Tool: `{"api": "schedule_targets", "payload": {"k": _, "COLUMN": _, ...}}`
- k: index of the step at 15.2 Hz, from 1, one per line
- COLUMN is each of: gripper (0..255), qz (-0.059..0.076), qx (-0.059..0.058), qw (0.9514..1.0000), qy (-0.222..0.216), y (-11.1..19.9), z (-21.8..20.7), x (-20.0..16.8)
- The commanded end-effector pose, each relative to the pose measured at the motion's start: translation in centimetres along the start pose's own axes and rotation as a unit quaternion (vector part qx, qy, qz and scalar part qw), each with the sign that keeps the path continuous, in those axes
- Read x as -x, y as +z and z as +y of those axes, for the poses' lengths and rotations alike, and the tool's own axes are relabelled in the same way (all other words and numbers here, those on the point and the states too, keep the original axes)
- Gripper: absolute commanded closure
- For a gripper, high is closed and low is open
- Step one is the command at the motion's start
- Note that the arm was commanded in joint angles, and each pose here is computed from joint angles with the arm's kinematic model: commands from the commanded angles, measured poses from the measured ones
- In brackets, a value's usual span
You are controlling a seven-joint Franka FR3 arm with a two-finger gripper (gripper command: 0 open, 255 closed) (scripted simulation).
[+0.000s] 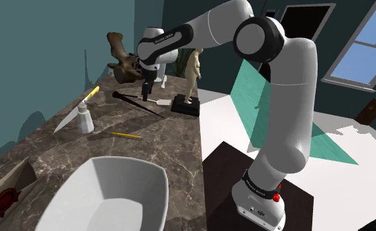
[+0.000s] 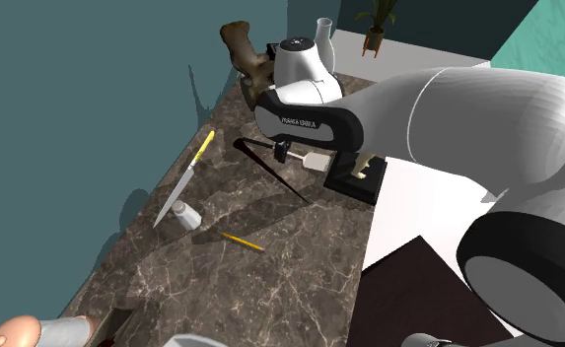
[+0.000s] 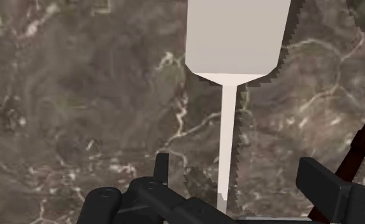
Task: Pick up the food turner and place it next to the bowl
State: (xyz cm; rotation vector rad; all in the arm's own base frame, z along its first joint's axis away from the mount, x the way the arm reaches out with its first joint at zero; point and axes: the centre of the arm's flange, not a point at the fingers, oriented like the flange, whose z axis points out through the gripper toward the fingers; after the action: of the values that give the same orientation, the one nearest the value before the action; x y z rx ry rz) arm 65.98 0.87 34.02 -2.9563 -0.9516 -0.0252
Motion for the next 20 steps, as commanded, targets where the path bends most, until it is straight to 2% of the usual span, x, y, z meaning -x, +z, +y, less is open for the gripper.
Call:
{"api": "schedule_targets", "payload": {"k": 1, "gripper": 255, "qz": 0.020, "qx": 0.014, "qw": 0.9997, "qy": -0.006, "y": 0.3, "z": 0.1, "x": -0.6}}
{"api": "schedule_targets", "payload": {"k": 10, "gripper": 255, "qz": 0.020, "qx": 0.014, "qw": 0.9997, "qy": -0.006, "y": 0.2, "z": -0.2, "x": -0.8}}
{"api": "schedule_targets", "payload": {"k": 20, "gripper": 255, "qz": 0.020, "qx": 0.014, "qw": 0.9997, "qy": -0.006, "y": -5.1, "z": -0.3, "x": -1.0}}
